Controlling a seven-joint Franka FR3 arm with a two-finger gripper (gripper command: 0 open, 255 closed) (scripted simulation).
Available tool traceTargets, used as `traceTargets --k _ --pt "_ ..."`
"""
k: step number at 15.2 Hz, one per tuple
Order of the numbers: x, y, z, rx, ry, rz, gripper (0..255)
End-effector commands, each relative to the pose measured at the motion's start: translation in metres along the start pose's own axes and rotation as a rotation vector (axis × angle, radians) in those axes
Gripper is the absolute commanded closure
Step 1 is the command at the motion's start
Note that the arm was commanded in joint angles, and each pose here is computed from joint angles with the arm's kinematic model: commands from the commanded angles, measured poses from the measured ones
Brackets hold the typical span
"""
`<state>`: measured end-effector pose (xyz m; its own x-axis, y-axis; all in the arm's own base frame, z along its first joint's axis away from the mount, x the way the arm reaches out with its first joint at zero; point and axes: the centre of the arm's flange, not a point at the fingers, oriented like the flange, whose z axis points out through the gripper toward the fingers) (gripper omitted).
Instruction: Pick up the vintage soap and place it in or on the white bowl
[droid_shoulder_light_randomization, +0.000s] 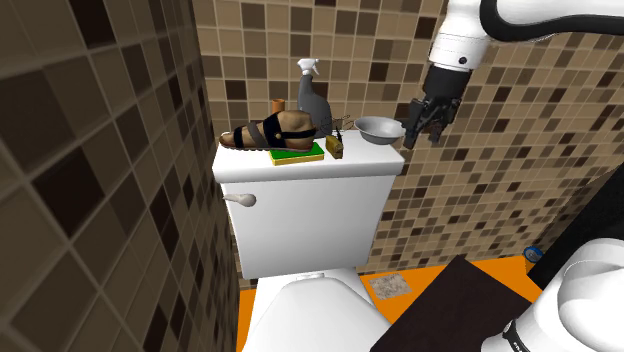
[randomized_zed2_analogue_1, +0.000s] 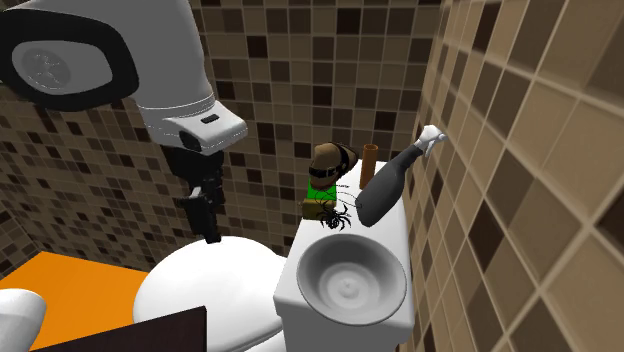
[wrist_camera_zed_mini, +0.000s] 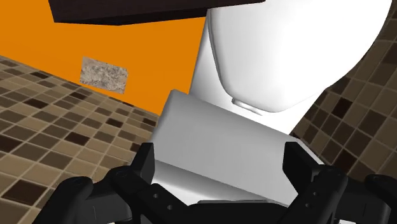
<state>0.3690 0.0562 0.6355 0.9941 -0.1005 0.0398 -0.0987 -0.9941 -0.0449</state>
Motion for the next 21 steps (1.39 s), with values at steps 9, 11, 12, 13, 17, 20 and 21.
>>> traceTargets --k 9,11,12,13,17,20,21 --pt "0.12 -0.082 0.019 -0.096 -0.028 0.167 0" --pt "0.145 -0.095 0.024 -0.115 -0.034 0.2 0" --pt "0.158 -0.101 0.027 -0.124 -0.037 0.217 0" --pt "0.17 -0.107 0.029 -0.134 -0.04 0.233 0" --pt "0.188 -0.114 0.044 -0.147 -0.044 0.256 0" --pt "0.187 -0.111 0.059 -0.147 -0.044 0.256 0" --pt "0.186 -0.111 0.065 -0.147 -0.044 0.256 0"
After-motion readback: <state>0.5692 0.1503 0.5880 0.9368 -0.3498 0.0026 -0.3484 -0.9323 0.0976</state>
